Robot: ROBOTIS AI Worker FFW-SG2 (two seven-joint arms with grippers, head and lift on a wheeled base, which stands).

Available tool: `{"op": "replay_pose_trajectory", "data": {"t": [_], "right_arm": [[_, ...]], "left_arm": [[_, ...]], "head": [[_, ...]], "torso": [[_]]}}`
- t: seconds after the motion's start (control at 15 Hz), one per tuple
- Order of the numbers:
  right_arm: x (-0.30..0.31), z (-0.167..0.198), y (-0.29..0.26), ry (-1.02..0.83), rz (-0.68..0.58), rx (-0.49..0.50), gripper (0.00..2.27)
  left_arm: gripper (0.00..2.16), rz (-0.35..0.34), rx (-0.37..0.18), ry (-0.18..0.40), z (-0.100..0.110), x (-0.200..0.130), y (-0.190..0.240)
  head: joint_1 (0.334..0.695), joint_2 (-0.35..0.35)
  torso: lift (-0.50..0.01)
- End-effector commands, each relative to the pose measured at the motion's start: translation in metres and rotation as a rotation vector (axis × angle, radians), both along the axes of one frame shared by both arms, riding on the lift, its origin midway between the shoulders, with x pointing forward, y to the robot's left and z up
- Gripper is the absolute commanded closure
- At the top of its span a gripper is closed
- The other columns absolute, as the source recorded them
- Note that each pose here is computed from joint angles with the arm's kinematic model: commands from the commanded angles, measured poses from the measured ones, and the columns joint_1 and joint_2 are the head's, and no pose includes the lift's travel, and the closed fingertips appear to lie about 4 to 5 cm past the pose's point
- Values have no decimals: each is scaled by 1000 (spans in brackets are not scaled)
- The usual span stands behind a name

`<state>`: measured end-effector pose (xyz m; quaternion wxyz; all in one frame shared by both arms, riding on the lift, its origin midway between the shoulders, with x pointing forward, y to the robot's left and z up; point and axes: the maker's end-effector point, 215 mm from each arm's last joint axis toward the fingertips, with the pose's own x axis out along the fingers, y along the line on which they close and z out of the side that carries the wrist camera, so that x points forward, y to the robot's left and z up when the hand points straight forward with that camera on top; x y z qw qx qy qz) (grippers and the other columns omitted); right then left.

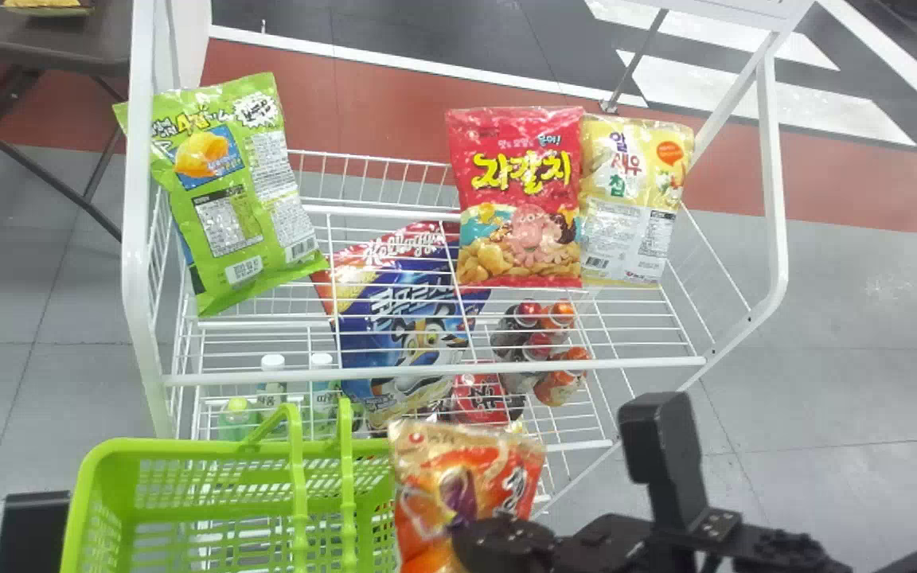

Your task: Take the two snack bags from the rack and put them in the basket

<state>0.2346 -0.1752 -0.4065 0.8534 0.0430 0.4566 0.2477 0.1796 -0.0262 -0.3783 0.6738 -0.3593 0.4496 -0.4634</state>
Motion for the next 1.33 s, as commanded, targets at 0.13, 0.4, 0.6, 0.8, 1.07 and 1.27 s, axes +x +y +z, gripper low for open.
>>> {"op": "replay_pose_trajectory", "data": {"t": [0.13, 0.4, 0.6, 0.8, 1.07, 1.27], "right_arm": [[-28, -16, 57, 65, 98, 57, 2246], [-30, -38, 78, 81, 131, 49, 2246], [-21, -69, 78, 103, 129, 31, 1268], [-4, -80, 76, 64, 124, 44, -2], [2, -63, 76, 34, 129, 78, 53], [18, -28, 72, -52, 122, 93, 60]], "left_arm": [[1497, -24, -10, 20, 2, -8, -5], [1497, -38, -28, 26, 6, -12, -8], [1497, -39, -40, 31, 8, -14, -8], [1497, -39, -43, 33, 8, -14, -8], [1497, -34, -40, 30, 7, -11, -5], [1497, -24, -48, 37, 8, -11, 0]], "head": [[695, -350], [695, -350], [695, -350], [695, -350], [695, -350], [695, -350]], "torso": [[-8], [-8], [-8], [-8], [-8], [-8]]}}
